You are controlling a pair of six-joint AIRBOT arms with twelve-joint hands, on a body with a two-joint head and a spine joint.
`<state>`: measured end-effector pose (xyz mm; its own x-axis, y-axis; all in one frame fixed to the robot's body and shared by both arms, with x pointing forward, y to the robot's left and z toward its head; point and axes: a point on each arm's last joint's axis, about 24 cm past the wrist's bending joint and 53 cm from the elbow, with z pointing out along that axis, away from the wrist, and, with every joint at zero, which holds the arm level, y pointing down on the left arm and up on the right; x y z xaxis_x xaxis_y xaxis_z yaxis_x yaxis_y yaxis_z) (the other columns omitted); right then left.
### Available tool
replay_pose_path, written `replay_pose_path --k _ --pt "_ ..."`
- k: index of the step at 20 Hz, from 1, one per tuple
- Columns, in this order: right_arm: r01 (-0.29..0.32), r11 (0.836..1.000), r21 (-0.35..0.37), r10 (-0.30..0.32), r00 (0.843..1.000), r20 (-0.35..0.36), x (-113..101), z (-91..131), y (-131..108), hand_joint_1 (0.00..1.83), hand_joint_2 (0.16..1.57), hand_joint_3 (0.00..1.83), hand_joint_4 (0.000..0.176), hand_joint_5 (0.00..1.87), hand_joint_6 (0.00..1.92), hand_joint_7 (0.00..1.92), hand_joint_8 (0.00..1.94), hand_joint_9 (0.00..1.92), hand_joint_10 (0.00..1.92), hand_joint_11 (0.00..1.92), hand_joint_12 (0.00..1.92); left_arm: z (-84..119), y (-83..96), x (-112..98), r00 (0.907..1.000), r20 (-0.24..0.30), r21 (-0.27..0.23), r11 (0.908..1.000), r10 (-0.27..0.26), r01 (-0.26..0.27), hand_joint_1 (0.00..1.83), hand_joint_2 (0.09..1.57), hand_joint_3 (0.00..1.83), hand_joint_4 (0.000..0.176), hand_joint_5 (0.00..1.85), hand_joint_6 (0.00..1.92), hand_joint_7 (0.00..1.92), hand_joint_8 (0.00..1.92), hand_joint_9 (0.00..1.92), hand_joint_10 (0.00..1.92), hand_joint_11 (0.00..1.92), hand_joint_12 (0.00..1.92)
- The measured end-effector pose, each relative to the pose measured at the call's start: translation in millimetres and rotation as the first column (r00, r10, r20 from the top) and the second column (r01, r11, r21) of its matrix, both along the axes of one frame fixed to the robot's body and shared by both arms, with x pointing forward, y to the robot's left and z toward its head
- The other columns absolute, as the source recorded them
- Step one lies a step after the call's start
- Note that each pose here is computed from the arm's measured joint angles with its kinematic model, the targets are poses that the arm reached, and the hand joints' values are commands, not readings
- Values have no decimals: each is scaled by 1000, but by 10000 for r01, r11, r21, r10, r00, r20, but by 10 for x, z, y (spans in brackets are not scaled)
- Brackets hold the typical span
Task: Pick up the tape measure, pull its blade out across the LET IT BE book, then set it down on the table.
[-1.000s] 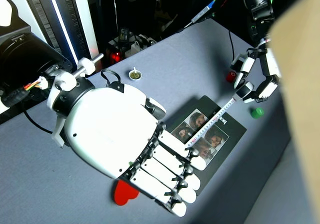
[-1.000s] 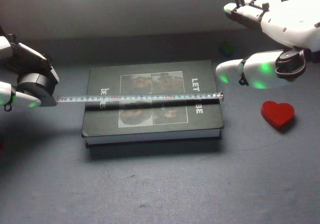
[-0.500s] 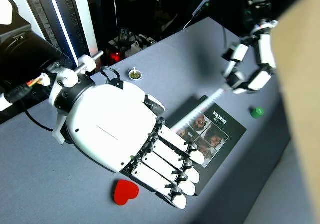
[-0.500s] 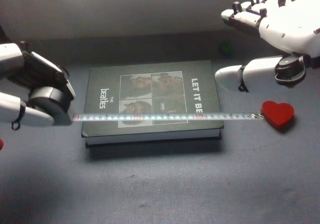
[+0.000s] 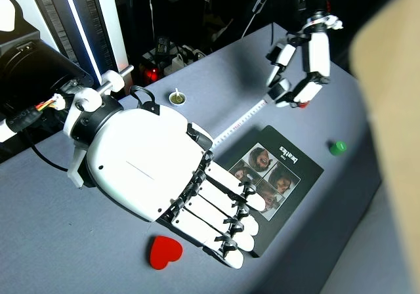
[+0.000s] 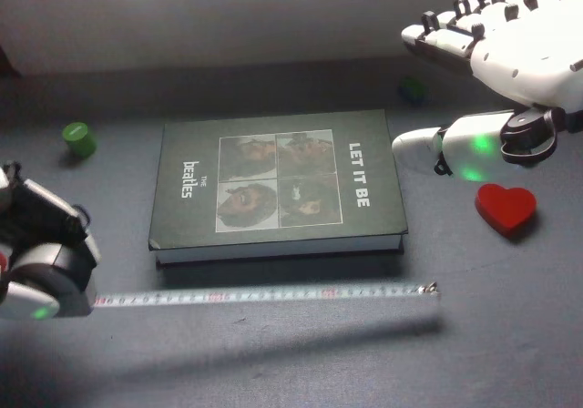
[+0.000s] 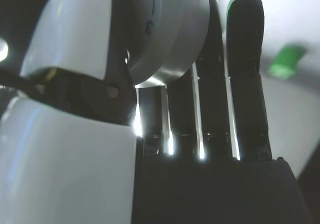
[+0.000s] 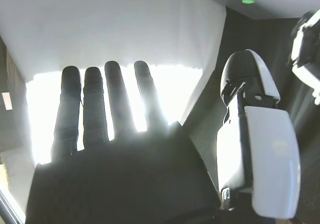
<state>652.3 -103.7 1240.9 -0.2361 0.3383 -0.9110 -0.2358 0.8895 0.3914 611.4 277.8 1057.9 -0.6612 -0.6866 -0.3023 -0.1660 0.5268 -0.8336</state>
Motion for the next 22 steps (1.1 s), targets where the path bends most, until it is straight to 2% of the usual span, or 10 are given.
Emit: replay_pose_path --k 4,9,12,16,17,18,19,20,21,22 --pt "-53 10000 -17 53 10000 34 -10 6 17 24 1093 1 75 6 0 17 0 6 0 0 292 -202 -69 -91 9994 -309 -226 9996 -153 146 1386 1083 0 0 1022 678 1102 826 931 1251 827 1238" --pt "-60 10000 -15 60 10000 29 -11 6 18 26 1094 1 75 1 1 17 0 3 0 0 255 -257 -34 4 9996 -162 -369 9990 251 -257 1386 1082 0 0 1019 685 1104 821 933 1249 821 1230" --pt "-64 10000 -18 65 10000 30 -11 6 19 33 1093 0 76 1 1 12 0 0 0 0 251 -355 -108 -23 9993 -340 -379 9991 157 -170 1386 1083 0 0 1011 693 1109 812 933 1250 815 1229" --pt "-60 10000 -15 60 10000 29 -11 6 18 32 1093 1 75 1 0 11 0 0 0 0 296 -361 -173 13 9997 -232 -436 9990 67 -77 1377 1103 1 0 934 874 1047 872 910 1266 813 1224" --pt "-68 10000 -16 68 10000 31 -12 6 21 32 1094 1 75 1 0 11 0 1 0 0 297 -341 -200 34 9998 -167 -499 9987 51 -60 1257 1111 0 0 924 968 1052 938 909 829 792 1166" --pt "-72 10000 -16 72 10000 31 -12 6 21 32 1094 1 76 1 0 12 0 1 1 0 298 -347 -212 40 9998 -167 -525 9986 55 -64 1223 1129 0 0 870 1078 1031 973 939 540 737 1128" --pt "-83 10000 -14 83 10000 29 -15 6 27 32 1094 0 75 4 1 12 0 3 1 0 311 -358 -224 30 9998 -186 -503 9987 2 -12 1102 1145 0 0 898 1091 950 432 924 357 637 1086" --pt "-75 10000 -12 75 10000 27 -14 5 26 32 1094 0 75 6 2 12 0 3 1 0 314 -372 -229 22 9997 -225 -476 9989 -21 10 1022 1099 0 0 837 481 970 195 936 244 603 1062" --pt "-76 10000 -15 76 10000 30 -14 6 26 32 1094 0 75 6 2 12 0 3 1 0 314 -370 -227 23 9998 -221 -476 9989 -11 0 1022 1099 0 0 837 481 970 195 936 244 603 1062" --pt "-92 10000 -15 92 10000 31 -16 6 30 33 1095 1 75 15 3 15 1 4 1 0 297 -367 -226 25 9998 -218 -488 9988 -2 -8 745 1088 0 0 816 167 927 60 858 111 504 936"
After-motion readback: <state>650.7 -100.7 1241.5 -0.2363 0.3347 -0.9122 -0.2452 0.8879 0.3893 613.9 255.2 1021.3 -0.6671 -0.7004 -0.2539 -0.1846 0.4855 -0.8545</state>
